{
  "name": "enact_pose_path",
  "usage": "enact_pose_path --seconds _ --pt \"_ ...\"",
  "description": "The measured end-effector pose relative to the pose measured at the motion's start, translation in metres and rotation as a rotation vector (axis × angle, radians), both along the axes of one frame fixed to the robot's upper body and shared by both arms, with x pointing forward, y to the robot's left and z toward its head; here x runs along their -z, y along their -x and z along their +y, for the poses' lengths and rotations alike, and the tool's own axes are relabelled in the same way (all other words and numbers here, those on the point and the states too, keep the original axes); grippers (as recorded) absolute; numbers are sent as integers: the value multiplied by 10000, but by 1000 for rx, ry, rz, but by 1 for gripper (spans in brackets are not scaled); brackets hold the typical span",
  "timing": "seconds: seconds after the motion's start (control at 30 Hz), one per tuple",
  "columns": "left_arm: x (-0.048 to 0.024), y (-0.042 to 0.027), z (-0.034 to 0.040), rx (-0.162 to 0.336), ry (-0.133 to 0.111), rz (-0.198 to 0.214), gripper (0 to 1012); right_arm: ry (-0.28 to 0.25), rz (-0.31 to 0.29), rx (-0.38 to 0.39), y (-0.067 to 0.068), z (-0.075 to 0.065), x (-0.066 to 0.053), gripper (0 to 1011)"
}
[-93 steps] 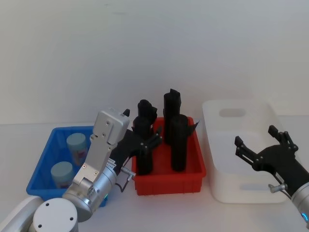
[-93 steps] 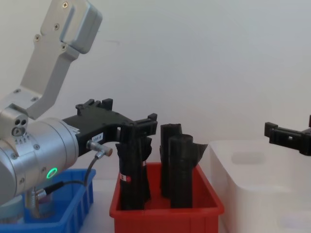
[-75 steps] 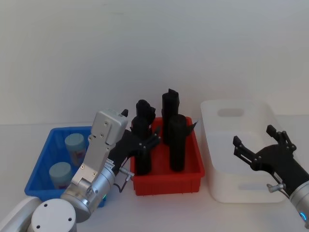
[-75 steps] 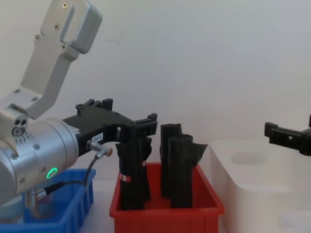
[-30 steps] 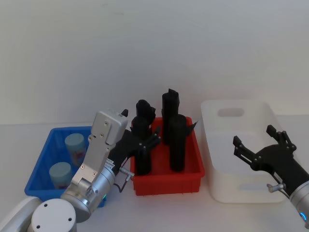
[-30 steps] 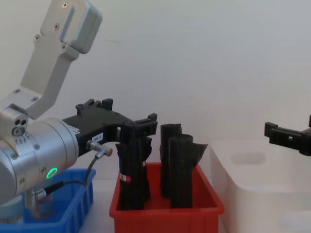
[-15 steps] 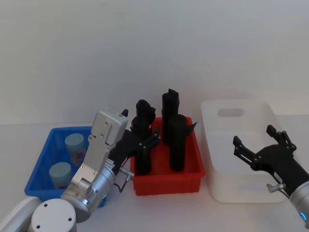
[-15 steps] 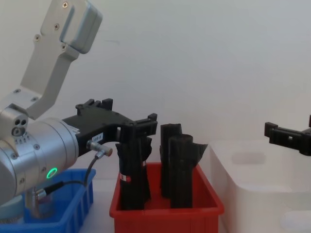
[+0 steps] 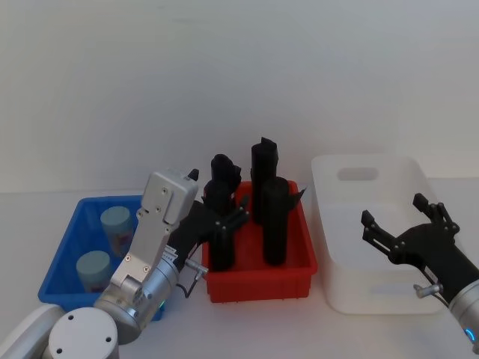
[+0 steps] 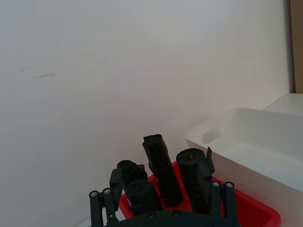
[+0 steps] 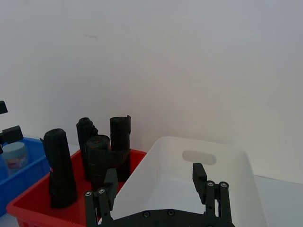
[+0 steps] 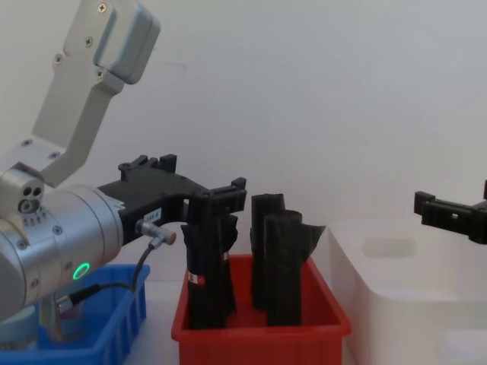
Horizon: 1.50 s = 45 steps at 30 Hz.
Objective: Pick the cotton swabs from the blue box and place them into the white box.
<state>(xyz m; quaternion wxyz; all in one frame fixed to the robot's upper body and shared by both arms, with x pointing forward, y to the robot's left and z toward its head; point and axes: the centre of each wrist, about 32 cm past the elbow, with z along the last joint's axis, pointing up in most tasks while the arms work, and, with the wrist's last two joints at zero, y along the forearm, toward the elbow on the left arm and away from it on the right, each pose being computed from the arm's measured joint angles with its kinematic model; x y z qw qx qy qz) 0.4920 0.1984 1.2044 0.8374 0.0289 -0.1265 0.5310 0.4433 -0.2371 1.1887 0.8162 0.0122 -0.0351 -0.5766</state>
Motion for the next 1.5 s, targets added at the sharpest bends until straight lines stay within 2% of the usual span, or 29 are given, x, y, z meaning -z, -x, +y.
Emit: enact_pose_path --seconds 1.5 --pt "0 0 0 0 0 0 1004 0 0 0 0 0 0 1001"
